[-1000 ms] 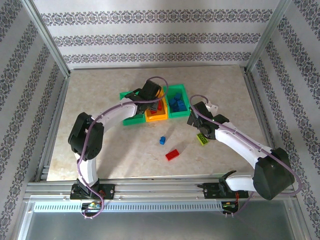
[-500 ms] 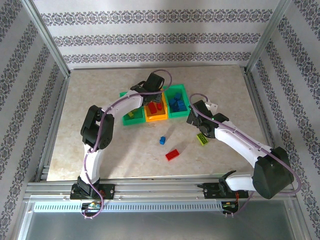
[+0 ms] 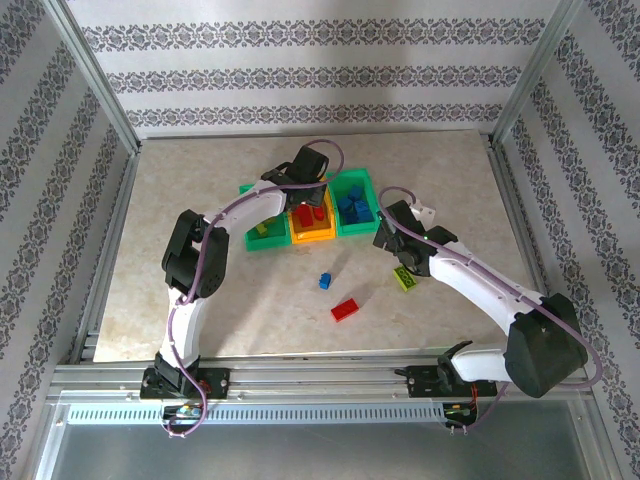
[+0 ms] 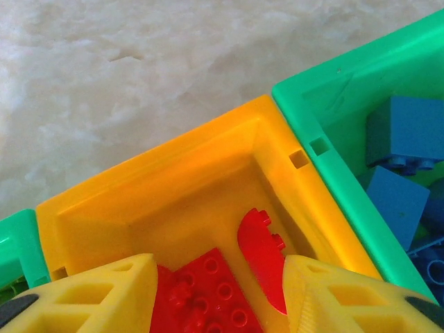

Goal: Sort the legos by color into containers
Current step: Place the lego in the container.

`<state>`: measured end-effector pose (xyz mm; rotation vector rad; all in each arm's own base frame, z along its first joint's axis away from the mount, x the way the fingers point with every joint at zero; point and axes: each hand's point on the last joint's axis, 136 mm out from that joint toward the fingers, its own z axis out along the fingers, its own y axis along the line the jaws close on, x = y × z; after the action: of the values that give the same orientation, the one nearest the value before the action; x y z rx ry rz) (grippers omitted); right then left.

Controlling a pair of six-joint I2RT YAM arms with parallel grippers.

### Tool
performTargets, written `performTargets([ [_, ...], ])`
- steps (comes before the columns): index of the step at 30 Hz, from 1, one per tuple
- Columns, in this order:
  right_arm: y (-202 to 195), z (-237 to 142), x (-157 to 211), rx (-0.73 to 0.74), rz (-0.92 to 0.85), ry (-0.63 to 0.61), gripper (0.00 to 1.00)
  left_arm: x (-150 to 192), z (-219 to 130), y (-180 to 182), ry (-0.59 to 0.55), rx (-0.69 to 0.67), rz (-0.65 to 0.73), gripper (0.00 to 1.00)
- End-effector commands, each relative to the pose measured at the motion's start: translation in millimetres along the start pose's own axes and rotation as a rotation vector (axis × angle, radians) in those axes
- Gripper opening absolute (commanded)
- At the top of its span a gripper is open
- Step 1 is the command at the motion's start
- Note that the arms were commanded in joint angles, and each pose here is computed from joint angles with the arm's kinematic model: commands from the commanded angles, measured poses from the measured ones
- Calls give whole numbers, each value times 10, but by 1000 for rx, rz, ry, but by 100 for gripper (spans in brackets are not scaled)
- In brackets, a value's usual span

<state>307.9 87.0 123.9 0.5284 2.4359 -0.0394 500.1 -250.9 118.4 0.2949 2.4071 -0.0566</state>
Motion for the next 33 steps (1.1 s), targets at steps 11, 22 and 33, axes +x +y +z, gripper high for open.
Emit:
performTargets([
  [11, 14, -37, -66, 17, 4, -26, 98, 142, -574, -106, -36, 175, -23, 62],
  [22, 20, -21, -69, 21, 8, -21, 98, 844, -1164, -531, -22, 407, 94, 76],
  [33, -59, 22, -94, 47, 37, -16, 98, 1561, -1487, -1217, 62, 526, 351, 81],
])
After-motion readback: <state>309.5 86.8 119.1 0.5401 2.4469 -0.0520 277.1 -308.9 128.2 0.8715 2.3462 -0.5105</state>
